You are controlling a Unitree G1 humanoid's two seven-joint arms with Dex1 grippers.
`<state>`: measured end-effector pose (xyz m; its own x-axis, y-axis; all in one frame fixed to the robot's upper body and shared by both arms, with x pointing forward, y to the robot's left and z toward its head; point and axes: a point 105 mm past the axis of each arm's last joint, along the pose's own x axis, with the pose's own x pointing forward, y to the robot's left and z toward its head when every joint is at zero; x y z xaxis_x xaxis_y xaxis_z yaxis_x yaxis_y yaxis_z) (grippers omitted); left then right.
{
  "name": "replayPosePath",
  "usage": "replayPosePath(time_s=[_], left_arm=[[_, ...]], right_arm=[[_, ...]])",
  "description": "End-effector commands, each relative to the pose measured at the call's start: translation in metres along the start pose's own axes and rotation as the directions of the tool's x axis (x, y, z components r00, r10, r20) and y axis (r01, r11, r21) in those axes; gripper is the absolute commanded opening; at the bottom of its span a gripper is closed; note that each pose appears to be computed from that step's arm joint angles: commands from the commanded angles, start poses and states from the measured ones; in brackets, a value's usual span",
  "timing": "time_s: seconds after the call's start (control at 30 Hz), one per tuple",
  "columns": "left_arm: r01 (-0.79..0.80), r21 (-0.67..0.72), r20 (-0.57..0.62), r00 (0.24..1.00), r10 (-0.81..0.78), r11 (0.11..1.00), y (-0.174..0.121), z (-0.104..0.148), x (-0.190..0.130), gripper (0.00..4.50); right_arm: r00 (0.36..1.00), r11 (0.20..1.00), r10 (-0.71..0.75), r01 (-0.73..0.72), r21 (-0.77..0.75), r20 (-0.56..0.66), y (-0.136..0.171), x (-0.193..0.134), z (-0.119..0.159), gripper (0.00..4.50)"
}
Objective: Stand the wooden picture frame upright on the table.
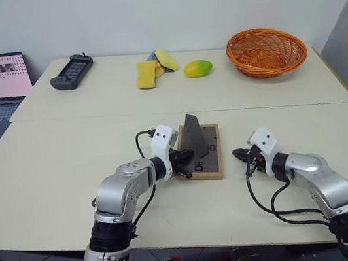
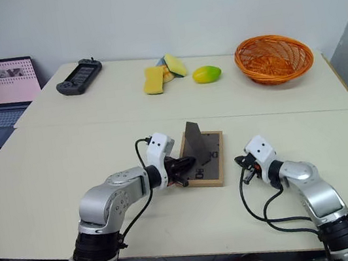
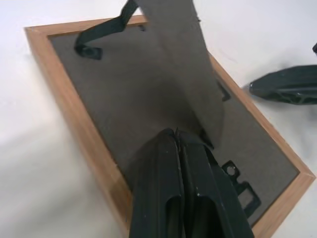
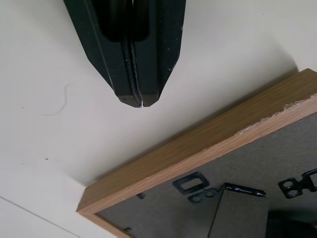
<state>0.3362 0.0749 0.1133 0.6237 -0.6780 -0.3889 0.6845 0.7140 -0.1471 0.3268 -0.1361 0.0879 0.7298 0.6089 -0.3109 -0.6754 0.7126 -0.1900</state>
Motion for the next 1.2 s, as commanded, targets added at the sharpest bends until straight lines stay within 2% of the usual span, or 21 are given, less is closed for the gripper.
replayPosePath(time_s=[0.03,0.13,0.27,0.33,0.57,0.87,0.97,1.07,1.2], left_arm=[[-0.102,0.022,0.074,0.992,0.100,0.995,0.021,0.020,-0.015,0.06],[-0.223,0.005,0.092,0.971,0.221,0.975,0.044,0.027,-0.033,0.06],[-0.270,0.023,0.060,0.961,0.268,0.963,0.047,0.018,-0.045,0.06],[-0.268,0.002,0.007,0.963,0.268,0.963,0.044,0.003,-0.042,0.06],[-0.218,-0.062,-0.091,0.973,0.212,0.974,0.025,-0.023,-0.018,0.06],[-0.068,-0.040,-0.062,0.996,0.065,0.997,-0.006,-0.011,0.021,0.06],[-0.044,-0.030,-0.060,0.997,0.042,0.999,-0.011,-0.009,0.026,0.06],[-0.038,-0.022,-0.060,0.998,0.037,0.999,-0.011,-0.010,0.025,0.06],[-0.047,-0.021,-0.062,0.997,0.046,0.999,-0.006,-0.011,0.020,0.06]], right_arm=[[0.999,1.000,-0.019,0.020,-0.010,0.036,-0.005,-0.008,0.010,0.02],[0.999,1.000,-0.019,0.019,-0.008,0.034,-0.004,-0.008,0.007,0.02],[0.999,1.000,-0.012,0.012,-0.001,0.035,0.000,-0.006,0.007,0.02],[0.999,1.000,-0.006,0.006,0.002,0.043,0.002,-0.004,0.009,0.02],[0.998,1.000,-0.007,0.007,-0.003,0.059,-0.003,-0.003,0.017,0.02],[0.998,1.000,-0.016,0.016,0.003,0.058,-0.003,-0.005,0.018,0.02],[0.998,1.000,-0.019,0.018,0.009,0.053,-0.001,-0.006,0.017,0.02],[0.999,0.999,-0.034,0.034,0.003,0.001,-0.003,-0.008,-0.001,0.02],[0.999,0.999,-0.041,0.041,0.016,0.002,-0.004,-0.009,-0.002,0.02]])
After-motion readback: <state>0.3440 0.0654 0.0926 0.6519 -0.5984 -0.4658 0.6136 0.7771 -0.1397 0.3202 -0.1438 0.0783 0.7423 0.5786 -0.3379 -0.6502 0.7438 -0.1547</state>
